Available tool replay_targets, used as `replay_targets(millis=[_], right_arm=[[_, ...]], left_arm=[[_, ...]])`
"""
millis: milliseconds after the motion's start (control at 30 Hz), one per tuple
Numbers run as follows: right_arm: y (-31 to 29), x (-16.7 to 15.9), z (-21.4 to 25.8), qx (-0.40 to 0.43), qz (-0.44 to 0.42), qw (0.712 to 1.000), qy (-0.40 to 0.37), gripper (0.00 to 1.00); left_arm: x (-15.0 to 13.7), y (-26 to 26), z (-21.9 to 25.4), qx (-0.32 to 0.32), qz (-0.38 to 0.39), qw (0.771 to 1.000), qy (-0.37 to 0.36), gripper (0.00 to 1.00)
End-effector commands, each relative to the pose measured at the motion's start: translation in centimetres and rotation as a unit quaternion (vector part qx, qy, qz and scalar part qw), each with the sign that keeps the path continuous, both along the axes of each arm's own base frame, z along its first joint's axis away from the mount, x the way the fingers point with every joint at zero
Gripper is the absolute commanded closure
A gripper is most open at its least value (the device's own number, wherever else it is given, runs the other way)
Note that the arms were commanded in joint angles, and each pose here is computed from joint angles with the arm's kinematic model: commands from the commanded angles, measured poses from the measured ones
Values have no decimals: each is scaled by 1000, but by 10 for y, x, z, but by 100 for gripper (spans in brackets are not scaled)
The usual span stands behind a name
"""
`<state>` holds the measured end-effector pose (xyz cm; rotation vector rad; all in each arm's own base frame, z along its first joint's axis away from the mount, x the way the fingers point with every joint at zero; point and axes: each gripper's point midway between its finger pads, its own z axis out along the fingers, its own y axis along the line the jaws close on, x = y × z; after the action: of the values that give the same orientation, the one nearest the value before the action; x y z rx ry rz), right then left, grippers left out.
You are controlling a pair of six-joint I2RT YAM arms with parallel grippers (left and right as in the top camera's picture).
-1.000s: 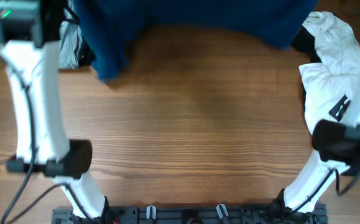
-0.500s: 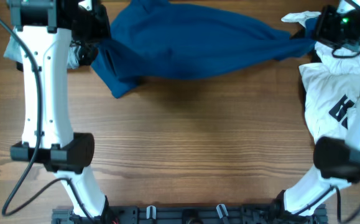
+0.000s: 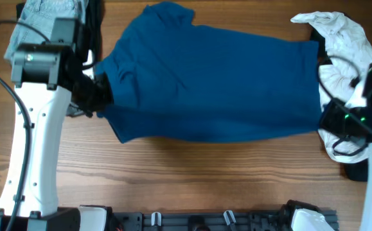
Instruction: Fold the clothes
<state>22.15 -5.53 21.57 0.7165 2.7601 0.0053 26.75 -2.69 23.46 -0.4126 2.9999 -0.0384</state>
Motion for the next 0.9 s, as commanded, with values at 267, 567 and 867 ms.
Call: replay_targets(millis=[267,567,867], right_arm=[[3,4,-92,68,-87,993,48,96],[-29,49,-128,74,-108,991,31,96],[-44,87,-144,57,-93,994,-13,96]], left_arm=[[28,1,-72,-2,51,998,-24,96],[115,-5,-54,-19,50,981,-188,96],[150,-8,-115,-13,50,987,-153,96]])
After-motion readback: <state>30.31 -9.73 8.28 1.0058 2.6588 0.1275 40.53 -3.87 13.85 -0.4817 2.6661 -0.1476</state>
